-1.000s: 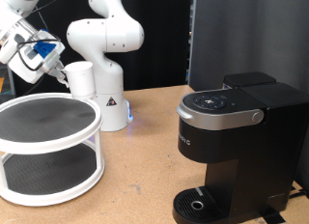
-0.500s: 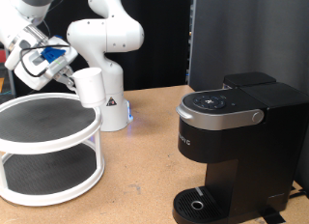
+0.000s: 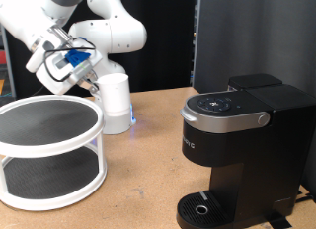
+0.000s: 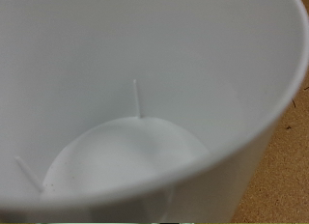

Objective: Make a cup of coffee with the keurig machine

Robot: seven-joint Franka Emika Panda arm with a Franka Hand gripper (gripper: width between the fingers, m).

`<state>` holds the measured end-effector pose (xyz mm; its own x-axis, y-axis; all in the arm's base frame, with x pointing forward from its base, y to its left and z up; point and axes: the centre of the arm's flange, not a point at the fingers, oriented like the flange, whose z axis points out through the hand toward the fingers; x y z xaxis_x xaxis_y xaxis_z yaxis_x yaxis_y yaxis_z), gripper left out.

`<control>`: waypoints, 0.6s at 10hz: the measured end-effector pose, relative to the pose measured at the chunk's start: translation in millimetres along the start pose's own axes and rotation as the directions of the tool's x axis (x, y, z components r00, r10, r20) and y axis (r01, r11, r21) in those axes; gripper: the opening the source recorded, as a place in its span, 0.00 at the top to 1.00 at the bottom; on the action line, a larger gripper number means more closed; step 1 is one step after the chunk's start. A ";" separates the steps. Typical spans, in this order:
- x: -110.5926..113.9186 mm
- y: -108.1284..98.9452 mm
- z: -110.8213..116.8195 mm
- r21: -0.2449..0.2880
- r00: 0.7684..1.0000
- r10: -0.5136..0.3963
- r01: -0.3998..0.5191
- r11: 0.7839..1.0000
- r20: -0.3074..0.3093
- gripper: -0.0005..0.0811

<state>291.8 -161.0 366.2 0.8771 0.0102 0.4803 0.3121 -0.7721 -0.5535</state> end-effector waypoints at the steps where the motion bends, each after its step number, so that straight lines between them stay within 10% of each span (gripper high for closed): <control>1: 8.8 -5.3 9.9 -0.012 1.000 0.004 -0.004 1.000 -0.002 0.90; 6: 30.6 -16.1 45.0 -0.026 0.999 0.028 -0.028 0.999 -0.023 0.90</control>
<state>330.1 -119.7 359.3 0.8768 -0.0258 0.4801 0.2774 -0.7884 -0.5490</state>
